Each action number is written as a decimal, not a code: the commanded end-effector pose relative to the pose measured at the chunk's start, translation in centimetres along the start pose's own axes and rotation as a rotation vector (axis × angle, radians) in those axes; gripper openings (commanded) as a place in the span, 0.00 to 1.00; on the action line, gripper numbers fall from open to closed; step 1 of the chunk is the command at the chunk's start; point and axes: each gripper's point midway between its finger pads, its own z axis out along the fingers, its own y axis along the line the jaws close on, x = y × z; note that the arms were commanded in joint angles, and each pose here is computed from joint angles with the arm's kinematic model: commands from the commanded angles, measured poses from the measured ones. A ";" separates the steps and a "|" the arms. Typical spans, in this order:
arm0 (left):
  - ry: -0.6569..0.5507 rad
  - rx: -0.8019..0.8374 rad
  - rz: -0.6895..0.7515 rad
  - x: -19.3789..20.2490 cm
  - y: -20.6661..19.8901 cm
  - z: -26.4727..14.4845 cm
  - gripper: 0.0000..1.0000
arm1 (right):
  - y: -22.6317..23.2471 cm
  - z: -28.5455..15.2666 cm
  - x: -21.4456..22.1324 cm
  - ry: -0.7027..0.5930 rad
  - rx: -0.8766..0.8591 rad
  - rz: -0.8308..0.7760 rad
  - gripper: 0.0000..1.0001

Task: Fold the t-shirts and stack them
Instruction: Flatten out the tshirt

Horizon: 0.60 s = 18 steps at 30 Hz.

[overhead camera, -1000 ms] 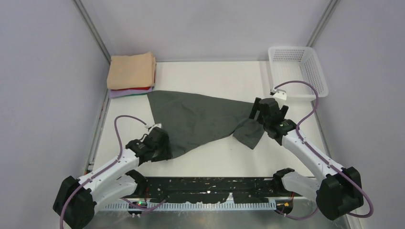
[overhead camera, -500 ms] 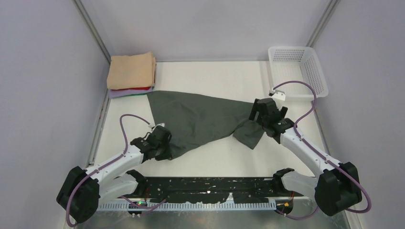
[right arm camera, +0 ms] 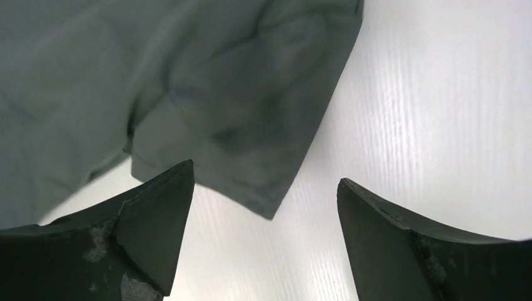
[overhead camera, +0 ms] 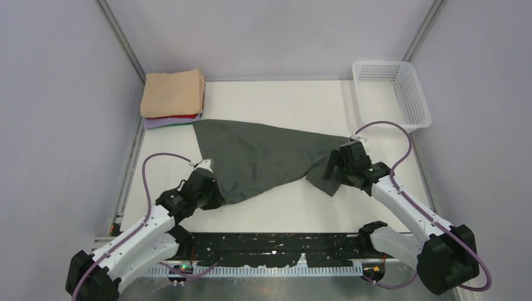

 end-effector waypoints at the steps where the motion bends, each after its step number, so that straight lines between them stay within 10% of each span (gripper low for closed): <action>1: -0.034 0.029 0.038 -0.4 -0.2 -0.6 0.00 | 1.0 0.0 5.5 0.213 -0.102 0.002 0.87; 18: -0.084 0.043 0.004 -0.4 0.3 -1.1 0.00 | 1.4 3.7 9.1 0.309 -0.016 -0.078 0.53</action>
